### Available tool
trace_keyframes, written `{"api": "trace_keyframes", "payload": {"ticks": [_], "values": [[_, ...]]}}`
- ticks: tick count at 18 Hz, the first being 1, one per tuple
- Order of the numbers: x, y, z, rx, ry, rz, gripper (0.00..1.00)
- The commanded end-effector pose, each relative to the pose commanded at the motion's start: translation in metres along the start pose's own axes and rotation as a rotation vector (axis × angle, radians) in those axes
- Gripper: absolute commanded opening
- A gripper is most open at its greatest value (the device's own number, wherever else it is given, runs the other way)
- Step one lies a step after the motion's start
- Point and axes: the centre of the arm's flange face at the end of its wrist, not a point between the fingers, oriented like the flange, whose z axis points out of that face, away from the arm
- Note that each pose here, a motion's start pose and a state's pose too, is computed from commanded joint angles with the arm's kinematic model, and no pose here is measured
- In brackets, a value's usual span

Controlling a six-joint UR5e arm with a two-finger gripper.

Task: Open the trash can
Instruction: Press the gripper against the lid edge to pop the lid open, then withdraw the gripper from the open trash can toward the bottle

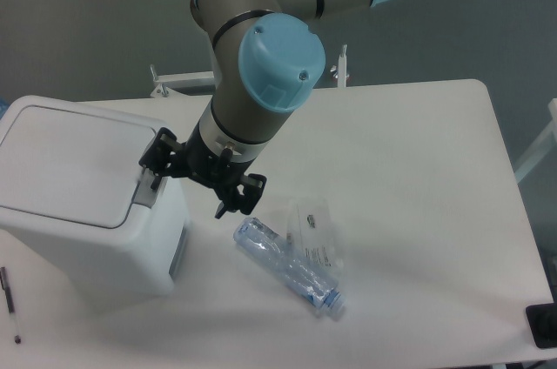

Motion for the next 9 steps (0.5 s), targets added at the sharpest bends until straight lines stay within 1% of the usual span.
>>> {"api": "trace_keyframes", "payload": {"ticks": [9], "values": [[-0.0006, 0.0002, -0.0010, 0.001, 0.000, -0.001, 1.00]]}}
